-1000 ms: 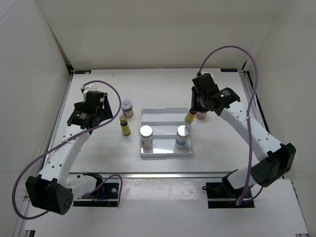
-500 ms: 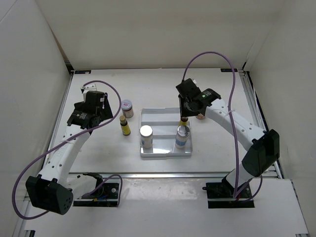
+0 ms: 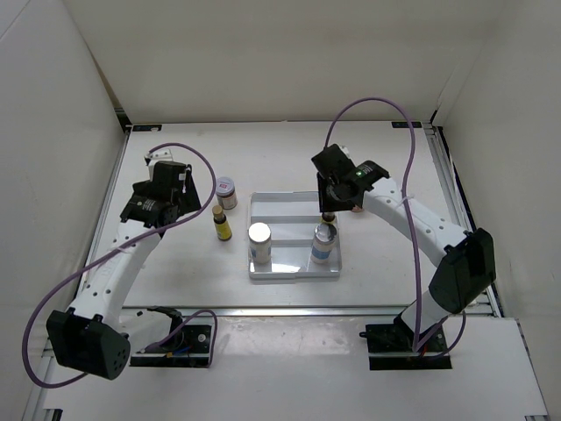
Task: Organize the condiment bottles
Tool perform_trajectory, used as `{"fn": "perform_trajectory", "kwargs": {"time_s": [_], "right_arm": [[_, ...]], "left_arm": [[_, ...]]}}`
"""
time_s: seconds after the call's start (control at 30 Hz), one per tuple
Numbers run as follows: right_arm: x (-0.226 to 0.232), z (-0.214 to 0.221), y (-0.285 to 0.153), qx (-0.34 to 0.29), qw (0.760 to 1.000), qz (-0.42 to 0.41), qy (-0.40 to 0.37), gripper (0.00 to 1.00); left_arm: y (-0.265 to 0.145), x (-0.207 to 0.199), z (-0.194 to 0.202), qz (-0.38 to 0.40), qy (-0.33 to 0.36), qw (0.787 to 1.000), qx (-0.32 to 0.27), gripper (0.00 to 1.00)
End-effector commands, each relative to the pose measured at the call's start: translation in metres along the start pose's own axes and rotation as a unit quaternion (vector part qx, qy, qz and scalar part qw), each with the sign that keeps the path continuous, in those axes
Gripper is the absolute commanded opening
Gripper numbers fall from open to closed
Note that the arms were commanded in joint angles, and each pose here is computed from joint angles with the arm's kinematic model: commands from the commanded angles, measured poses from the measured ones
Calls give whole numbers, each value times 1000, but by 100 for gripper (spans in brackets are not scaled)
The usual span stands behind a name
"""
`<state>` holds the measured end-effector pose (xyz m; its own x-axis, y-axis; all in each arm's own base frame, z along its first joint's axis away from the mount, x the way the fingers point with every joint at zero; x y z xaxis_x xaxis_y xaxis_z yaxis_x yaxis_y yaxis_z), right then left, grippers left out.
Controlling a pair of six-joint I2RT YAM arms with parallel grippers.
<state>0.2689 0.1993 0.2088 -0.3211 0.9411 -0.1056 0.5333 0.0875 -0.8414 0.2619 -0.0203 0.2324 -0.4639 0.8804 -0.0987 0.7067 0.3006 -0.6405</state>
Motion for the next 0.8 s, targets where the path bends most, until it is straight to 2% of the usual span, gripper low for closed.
{"fn": "perform_trajectory", "kwargs": {"time_s": [0.0,0.23,0.3,0.53,0.77], "right_arm": [[2,-15,-7,-39,999,-3,12,48],[-13,-32,-45,-88,996,14,12,88],[-17,-33,-53,-100,995,18,17,94],[-28,-32,-75,-133,991,26,23,97],[-30,-20,-75,-123,992,23,24,98]], "left_arm": [[-2,-4,-7,11,-7,1000,-9,100],[-2,-18,-4,54,-1,998,19,100],[-2,-27,-6,74,-1,997,30,100],[2,-62,-8,105,16,993,54,100],[16,-89,10,108,44,989,87,100]]}}
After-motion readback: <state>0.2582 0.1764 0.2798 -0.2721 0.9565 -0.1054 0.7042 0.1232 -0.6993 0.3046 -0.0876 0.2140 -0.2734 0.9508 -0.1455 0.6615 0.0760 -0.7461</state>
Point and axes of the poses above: each gripper's point midway between its finger pads, its own y axis out along the fingers, its own x axis along the line the jaws close on, z = x × y, the point moved 5 cm from there along -y, back along the fingers, and after that the axes turned 12 degrees about -y, right-handed, at the moved point
